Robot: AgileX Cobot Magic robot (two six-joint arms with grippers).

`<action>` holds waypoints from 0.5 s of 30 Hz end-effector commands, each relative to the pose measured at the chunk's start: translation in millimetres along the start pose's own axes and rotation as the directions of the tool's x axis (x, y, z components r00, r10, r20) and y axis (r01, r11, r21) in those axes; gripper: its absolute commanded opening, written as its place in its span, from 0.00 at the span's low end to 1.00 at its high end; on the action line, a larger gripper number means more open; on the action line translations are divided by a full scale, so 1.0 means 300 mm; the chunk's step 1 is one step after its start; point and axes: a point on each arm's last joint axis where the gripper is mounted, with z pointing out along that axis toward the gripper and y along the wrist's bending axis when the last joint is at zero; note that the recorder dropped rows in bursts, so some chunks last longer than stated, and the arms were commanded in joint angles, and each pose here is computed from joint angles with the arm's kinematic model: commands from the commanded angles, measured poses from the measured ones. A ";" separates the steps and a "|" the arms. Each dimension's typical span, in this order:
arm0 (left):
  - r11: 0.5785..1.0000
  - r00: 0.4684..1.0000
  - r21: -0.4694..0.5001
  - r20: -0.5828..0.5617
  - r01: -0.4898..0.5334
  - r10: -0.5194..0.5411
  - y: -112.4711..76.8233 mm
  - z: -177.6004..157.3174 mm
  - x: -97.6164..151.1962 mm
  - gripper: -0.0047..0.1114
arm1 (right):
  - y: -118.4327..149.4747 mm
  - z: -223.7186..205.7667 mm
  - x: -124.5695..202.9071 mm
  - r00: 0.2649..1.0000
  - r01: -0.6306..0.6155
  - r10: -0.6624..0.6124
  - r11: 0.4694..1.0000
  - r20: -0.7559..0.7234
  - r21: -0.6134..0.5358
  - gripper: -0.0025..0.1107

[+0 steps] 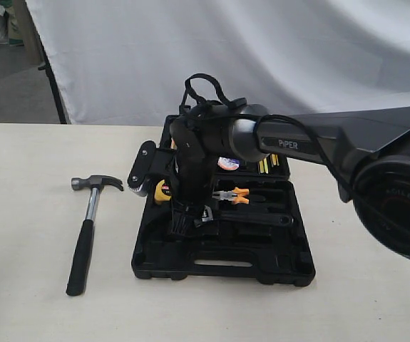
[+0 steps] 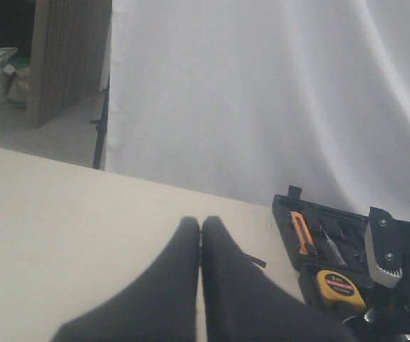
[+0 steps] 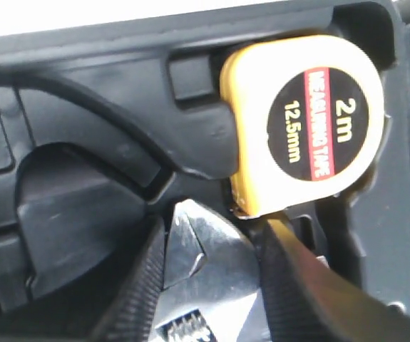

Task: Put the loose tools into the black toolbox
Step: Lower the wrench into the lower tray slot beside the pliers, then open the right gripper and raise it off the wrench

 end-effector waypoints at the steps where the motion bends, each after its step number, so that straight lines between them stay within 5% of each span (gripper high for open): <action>1: 1.000 1.000 -0.021 0.020 0.001 0.000 0.003 -0.001 -0.007 0.05 | 0.012 0.016 0.008 0.999 -0.039 0.039 0.999 -0.015 -0.026 0.25; 6: 1.000 1.000 -0.021 0.020 0.001 0.000 0.003 -0.001 -0.007 0.05 | 0.009 0.008 0.016 0.999 -0.029 0.028 0.999 -0.039 -0.023 0.53; 15: 1.000 1.000 -0.021 0.020 0.001 0.000 0.003 -0.001 -0.007 0.05 | -0.061 -0.215 -0.009 0.996 -0.051 0.045 0.995 0.071 0.089 0.55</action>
